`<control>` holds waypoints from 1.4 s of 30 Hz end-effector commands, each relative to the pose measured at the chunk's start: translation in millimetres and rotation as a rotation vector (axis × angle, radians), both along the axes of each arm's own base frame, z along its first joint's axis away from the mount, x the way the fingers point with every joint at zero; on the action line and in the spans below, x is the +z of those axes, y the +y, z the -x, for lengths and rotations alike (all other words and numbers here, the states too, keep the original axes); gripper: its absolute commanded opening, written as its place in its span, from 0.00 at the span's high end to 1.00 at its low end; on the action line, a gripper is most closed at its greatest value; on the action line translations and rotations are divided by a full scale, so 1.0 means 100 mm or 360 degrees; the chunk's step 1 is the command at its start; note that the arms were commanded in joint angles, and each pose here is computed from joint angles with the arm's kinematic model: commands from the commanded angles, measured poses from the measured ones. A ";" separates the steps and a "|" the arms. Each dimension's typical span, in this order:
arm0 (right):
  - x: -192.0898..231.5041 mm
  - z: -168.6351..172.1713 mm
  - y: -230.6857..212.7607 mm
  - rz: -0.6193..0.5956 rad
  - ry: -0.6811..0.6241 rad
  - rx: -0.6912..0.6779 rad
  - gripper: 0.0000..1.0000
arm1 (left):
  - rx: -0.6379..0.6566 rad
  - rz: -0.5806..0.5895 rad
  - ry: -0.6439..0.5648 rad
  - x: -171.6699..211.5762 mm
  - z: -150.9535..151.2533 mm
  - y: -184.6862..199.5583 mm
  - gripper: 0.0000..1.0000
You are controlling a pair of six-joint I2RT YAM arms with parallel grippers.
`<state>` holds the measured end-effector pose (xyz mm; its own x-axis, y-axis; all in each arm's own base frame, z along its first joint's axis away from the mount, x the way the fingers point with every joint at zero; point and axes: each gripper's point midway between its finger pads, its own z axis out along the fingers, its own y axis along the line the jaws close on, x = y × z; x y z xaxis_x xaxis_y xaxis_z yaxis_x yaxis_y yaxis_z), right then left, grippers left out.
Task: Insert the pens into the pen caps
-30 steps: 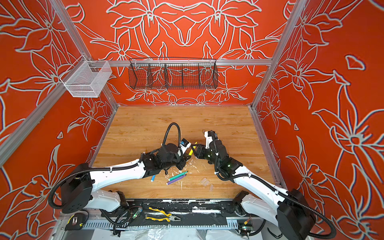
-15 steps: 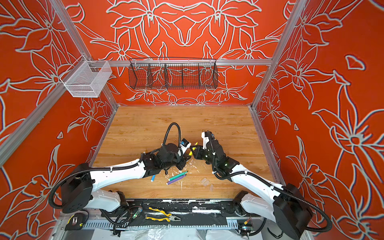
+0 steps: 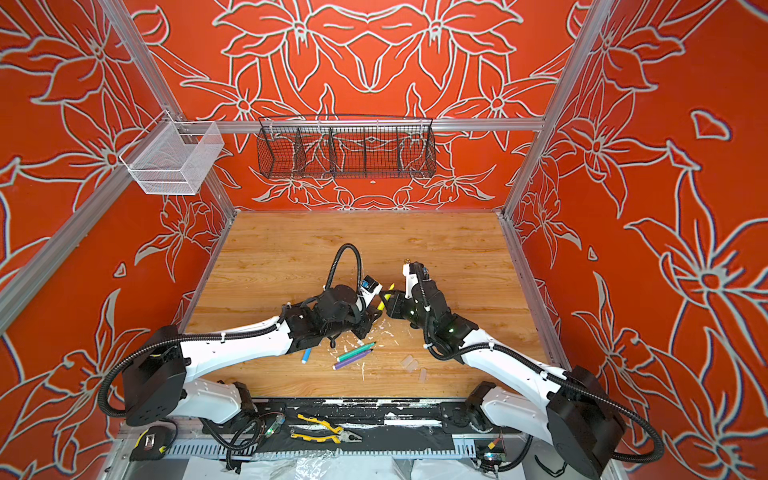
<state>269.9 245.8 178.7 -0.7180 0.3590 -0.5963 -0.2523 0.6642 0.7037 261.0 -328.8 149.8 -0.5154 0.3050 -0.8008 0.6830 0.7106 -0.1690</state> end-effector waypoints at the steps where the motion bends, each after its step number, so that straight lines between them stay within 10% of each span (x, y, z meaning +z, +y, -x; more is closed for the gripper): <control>1: 0.08 0.07 0.05 -0.0101 -0.0004 0.0006 0.99 | 0.0001 0.0074 -0.0007 0.08 -0.08 -0.06 0.76; 17: 0.16 0.14 0.05 -0.0252 -0.0026 0.0009 1.00 | -0.0059 0.0128 0.0037 0.05 -0.06 -0.11 0.69; 25: 0.15 0.15 -0.02 -0.0241 -0.0032 -0.0029 1.00 | -0.0076 0.0126 0.0040 0.04 -0.05 -0.12 0.98; 31: 0.09 0.11 -0.13 -0.0086 -0.0021 -0.0097 0.46 | 0.0014 0.0135 0.0040 0.05 -0.13 -0.04 1.00; 42: 0.21 -0.06 -0.59 0.0462 -0.0145 -0.0341 0.24 | 0.0585 0.0082 0.0007 0.01 -0.52 0.69 1.00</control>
